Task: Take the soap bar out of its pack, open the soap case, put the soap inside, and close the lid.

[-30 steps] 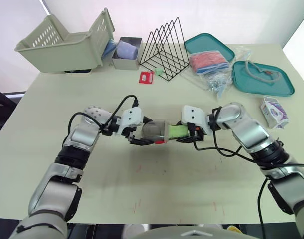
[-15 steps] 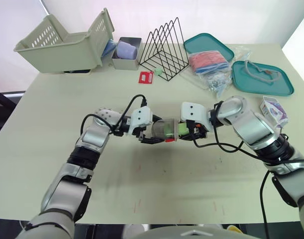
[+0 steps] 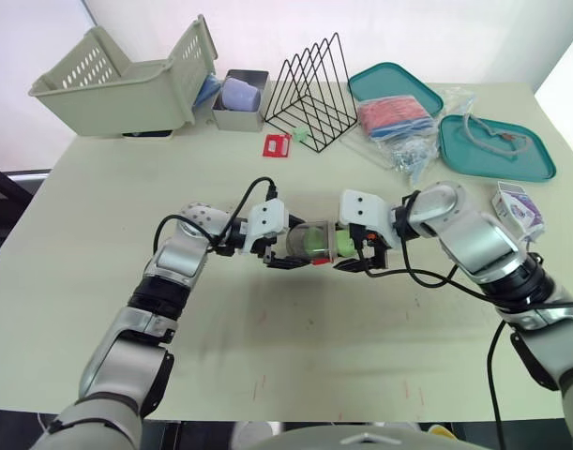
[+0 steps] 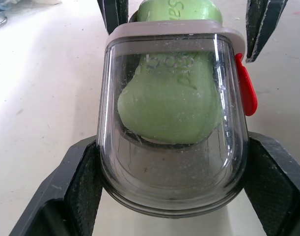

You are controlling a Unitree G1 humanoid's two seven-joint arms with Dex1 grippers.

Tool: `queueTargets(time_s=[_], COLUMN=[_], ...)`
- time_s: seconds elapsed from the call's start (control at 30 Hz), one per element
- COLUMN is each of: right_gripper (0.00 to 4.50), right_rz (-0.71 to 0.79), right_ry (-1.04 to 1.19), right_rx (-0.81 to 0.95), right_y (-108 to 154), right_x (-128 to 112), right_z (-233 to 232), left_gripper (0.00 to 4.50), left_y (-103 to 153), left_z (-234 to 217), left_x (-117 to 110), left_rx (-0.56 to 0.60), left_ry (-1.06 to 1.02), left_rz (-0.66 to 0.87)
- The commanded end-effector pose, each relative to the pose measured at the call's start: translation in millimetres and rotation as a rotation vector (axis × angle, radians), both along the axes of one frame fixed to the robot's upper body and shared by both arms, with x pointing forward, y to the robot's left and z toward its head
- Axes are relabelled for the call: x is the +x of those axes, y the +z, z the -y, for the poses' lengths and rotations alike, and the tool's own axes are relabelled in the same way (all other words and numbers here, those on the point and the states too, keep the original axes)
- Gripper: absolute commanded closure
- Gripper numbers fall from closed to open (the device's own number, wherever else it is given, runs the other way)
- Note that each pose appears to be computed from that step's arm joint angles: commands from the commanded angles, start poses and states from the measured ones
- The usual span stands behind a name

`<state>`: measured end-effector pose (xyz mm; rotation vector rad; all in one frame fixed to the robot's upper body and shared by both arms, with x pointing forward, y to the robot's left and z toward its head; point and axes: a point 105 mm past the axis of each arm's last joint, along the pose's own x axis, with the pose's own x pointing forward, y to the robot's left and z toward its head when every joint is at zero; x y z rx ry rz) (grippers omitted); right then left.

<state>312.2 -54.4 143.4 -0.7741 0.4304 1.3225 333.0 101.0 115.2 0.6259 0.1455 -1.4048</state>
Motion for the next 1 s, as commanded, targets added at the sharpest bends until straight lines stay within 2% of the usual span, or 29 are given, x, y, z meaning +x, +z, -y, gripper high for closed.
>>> queueTargets(time_s=[0.03, 0.4, 0.47, 0.53, 0.7, 0.77, 1.0], right_gripper=[0.04, 0.04, 0.57, 1.35, 4.04, 4.42, 4.42], right_rz=[0.063, 0.100, 0.095, 0.091, 0.090, 0.109, 0.116], right_ry=[-0.012, -0.081, -0.053, -0.031, 0.005, 0.021, 0.069], right_rx=[0.021, 0.026, 0.042, 0.052, 0.076, 0.098, 0.117], right_y=[12.3, 13.7, 11.6, 7.9, 0.5, 1.1, 6.2], right_x=[5.5, 20.2, 16.5, 12.9, 7.5, 6.9, 1.3], right_z=[10.2, 42.1, 42.6, 42.6, 38.7, 32.6, 13.6], left_gripper=[1.06, 1.06, 1.06, 1.06, 1.06, 1.06, 1.06], left_y=[14.0, 13.6, 14.0, 14.8, 15.2, 15.6, 17.4], left_z=[4.6, 2.9, 2.9, 3.1, 3.3, 3.7, 5.5], left_x=[-1.1, -0.9, -0.7, -0.8, -0.7, -1.1, -0.7], left_rx=[-0.011, 0.002, 0.002, -0.002, -0.003, -0.004, -0.009], left_ry=[-0.030, -0.034, -0.035, -0.036, -0.037, -0.039, -0.041], left_rz=[0.058, 0.063, 0.066, 0.067, 0.067, 0.067, 0.071])
